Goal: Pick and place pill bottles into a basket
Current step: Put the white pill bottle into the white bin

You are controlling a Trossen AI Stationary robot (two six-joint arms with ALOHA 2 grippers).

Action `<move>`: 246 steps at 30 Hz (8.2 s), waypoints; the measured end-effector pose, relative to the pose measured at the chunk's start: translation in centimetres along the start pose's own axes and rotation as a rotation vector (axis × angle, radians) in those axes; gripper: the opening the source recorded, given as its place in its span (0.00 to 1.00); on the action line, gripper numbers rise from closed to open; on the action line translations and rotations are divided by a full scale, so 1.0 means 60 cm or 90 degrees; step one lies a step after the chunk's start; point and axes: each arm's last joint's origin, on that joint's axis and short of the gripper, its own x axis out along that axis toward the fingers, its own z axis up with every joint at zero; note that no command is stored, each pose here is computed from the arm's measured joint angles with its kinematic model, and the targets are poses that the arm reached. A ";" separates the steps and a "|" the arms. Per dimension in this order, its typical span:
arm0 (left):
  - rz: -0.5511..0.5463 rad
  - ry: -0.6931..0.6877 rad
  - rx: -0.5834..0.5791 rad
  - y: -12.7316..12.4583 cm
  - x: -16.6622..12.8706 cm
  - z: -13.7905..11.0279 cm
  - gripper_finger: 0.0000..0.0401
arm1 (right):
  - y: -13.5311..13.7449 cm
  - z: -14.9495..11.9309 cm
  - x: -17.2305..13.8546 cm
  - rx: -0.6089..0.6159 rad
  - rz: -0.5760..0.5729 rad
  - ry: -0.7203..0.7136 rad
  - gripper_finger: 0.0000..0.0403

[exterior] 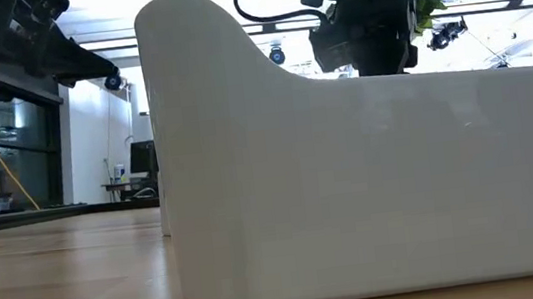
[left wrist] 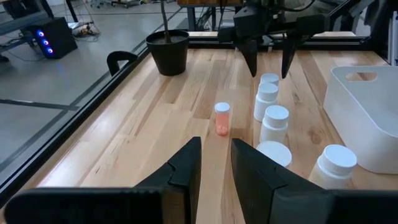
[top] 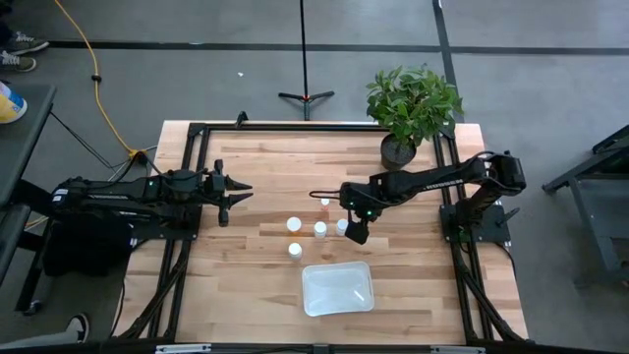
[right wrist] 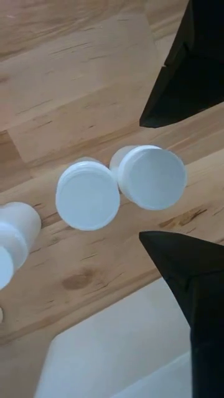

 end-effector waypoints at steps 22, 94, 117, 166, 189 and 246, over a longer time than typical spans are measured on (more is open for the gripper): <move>0.000 0.000 -0.002 0.000 0.000 0.000 0.31 | -0.004 0.001 0.033 0.010 -0.010 0.040 0.69; 0.000 -0.001 -0.017 0.000 0.000 0.000 0.31 | 0.300 -0.075 -0.065 0.017 0.020 -0.007 0.37; 0.000 0.005 -0.018 0.000 0.000 -0.001 0.31 | 0.273 -0.059 0.010 0.114 -0.094 0.058 0.37; 0.000 0.004 -0.018 0.000 0.000 -0.001 0.31 | 0.282 -0.073 0.046 0.171 -0.041 0.029 0.62; 0.000 0.004 -0.018 0.000 0.000 -0.001 0.31 | 0.249 0.043 -0.063 0.066 -0.119 -0.113 0.63; 0.000 0.004 -0.018 0.000 0.000 -0.001 0.31 | 0.089 0.132 0.020 0.090 -0.187 0.122 0.78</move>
